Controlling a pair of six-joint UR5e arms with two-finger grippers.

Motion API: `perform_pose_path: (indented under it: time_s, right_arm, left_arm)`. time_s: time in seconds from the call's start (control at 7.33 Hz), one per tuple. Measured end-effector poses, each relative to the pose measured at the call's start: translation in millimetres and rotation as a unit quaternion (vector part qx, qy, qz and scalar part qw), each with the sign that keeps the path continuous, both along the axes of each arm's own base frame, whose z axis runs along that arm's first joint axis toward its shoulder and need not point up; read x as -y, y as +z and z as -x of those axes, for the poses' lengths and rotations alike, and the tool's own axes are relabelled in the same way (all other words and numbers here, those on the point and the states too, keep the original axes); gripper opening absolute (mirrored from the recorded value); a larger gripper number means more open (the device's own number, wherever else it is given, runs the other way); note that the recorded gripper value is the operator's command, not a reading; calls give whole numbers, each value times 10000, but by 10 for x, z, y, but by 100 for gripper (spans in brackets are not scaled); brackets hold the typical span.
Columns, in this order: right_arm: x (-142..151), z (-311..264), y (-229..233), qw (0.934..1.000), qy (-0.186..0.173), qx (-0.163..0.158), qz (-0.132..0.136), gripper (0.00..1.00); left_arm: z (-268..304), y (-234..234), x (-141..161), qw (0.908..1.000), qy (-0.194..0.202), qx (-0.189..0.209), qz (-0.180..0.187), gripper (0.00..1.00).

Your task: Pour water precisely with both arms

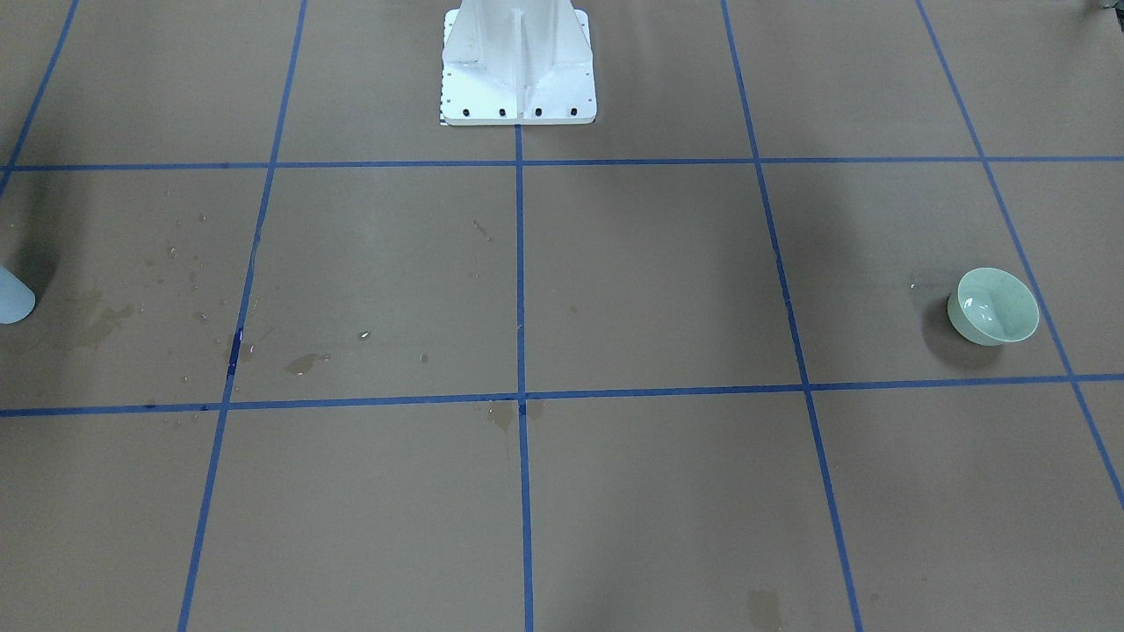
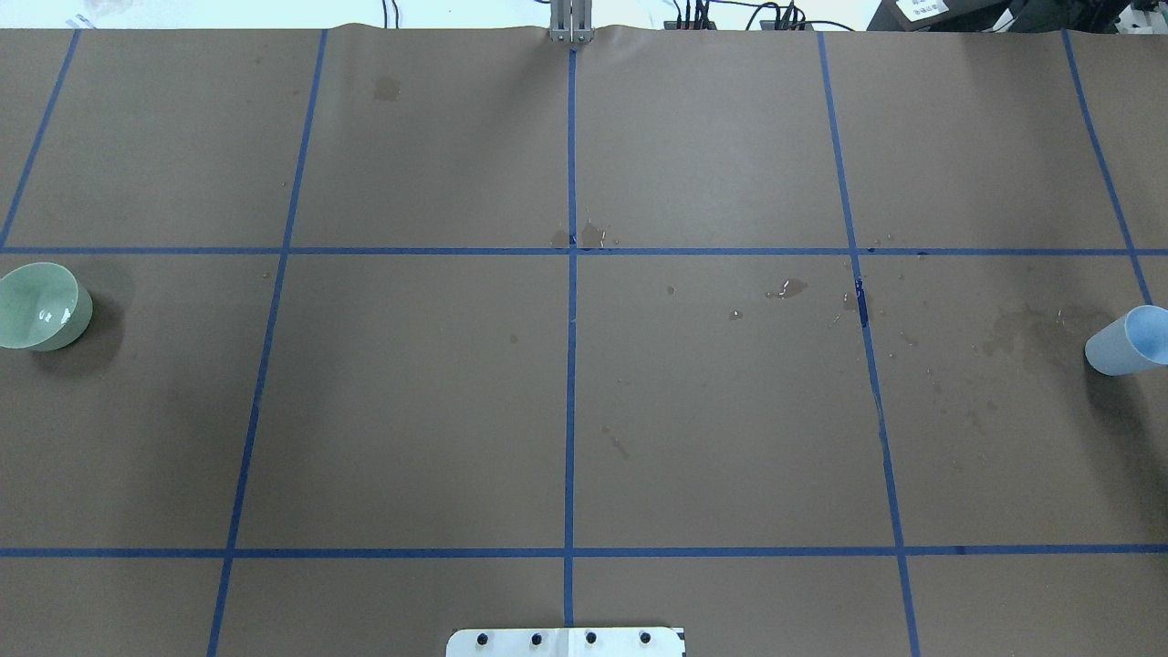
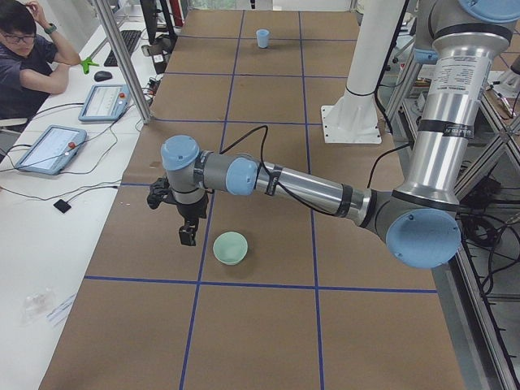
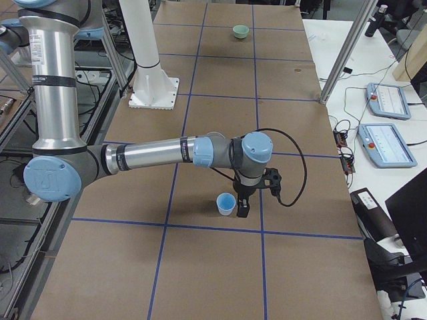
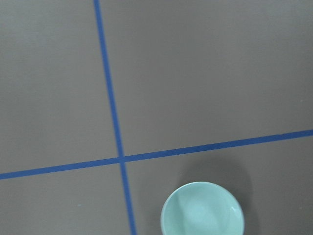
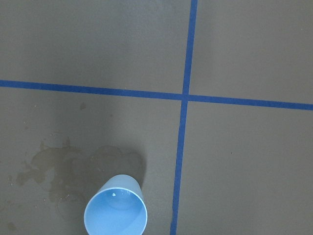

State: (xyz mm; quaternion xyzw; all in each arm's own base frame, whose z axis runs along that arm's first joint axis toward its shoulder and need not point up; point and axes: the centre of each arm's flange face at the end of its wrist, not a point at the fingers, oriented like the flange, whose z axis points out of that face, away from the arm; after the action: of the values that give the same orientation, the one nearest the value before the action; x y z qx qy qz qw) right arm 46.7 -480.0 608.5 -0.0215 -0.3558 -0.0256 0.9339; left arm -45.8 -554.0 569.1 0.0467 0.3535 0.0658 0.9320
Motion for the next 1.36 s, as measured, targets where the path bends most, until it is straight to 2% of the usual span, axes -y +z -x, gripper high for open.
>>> perform_pose_path:
  time_s: [0.41, 1.36]
  right_arm:
    - [-265, -108, 316, 9999, 92, -3, 118, 99]
    - [-259, -117, 311, 9999, 114, 1, 93, 99]
  left_arm:
    - [105, 412, -277, 9998, 28, 12, 205, 100]
    - [134, 445, -319, 9996, -59, 17, 278, 100]
